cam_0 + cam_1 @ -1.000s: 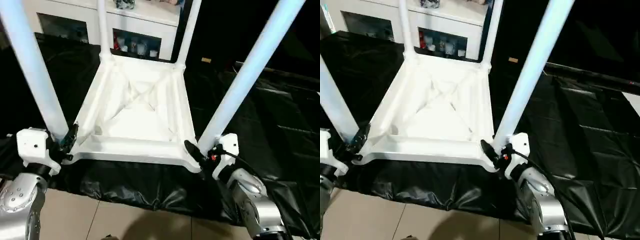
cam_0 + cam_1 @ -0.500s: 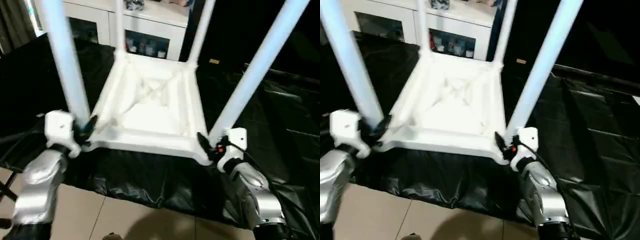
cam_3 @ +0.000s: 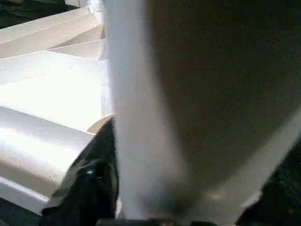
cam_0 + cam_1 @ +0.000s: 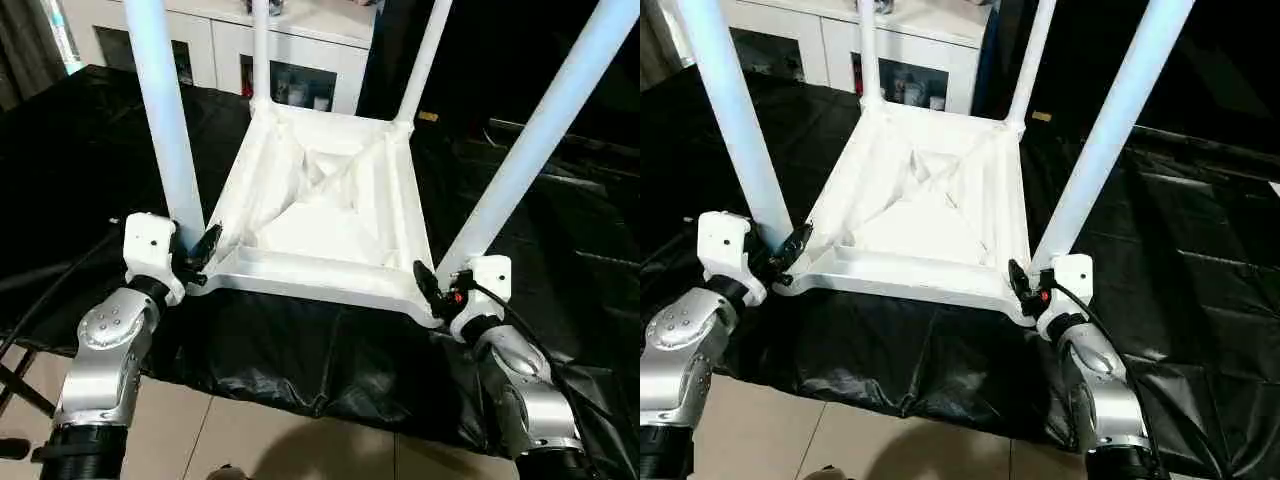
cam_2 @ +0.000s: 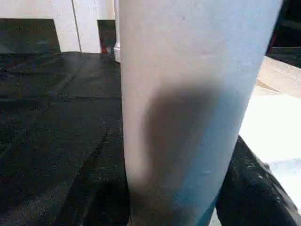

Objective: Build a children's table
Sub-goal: Flip table

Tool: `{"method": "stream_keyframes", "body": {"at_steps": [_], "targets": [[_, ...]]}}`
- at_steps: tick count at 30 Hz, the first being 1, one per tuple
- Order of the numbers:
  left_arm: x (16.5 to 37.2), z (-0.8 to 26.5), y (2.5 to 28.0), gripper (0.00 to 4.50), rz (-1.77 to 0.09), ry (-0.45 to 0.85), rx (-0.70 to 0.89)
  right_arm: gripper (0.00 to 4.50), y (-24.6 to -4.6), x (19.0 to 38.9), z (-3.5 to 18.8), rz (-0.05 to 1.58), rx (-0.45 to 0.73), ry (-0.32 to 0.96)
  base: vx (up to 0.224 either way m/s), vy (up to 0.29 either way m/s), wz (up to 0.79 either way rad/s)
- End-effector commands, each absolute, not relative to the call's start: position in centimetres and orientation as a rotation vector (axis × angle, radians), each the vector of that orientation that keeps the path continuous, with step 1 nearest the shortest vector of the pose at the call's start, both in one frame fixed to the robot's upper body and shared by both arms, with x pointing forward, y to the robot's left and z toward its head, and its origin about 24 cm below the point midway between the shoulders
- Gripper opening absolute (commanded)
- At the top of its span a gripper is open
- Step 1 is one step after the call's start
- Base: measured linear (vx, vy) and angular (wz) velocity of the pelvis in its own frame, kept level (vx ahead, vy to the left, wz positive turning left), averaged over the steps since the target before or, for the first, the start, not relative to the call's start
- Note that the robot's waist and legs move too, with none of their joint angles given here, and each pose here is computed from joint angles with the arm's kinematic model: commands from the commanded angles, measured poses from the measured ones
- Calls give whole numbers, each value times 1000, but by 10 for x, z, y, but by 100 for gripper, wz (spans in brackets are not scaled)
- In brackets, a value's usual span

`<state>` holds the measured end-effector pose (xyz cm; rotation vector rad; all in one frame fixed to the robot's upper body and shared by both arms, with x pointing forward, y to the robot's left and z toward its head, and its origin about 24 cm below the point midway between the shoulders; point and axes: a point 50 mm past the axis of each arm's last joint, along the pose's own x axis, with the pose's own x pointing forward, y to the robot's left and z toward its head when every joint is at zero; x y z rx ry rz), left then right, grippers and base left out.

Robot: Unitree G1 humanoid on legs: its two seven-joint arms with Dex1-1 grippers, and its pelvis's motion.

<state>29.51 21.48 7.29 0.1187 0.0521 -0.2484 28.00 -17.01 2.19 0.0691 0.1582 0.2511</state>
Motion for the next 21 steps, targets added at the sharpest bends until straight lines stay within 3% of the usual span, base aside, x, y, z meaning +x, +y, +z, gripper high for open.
{"method": "stream_keyframes", "body": {"at_steps": [1,4,12,13,17,21], "targets": [[295,58,208,202,-253,134,59,304,-174,283,25,228,51,143,0,0,0],[295,55,210,202,-232,154,23,316,-180,277,28,200,20,124,0,0,0],[296,48,215,202,-182,188,-33,318,-197,239,49,354,49,61,0,0,0],[297,48,216,202,-173,192,-33,318,-218,230,46,409,17,80,0,0,0],[299,48,216,202,-160,197,-46,318,-245,220,46,496,-6,119,0,0,0],[299,48,217,202,-143,201,-117,318,-247,209,59,663,54,169,0,0,0]]}}
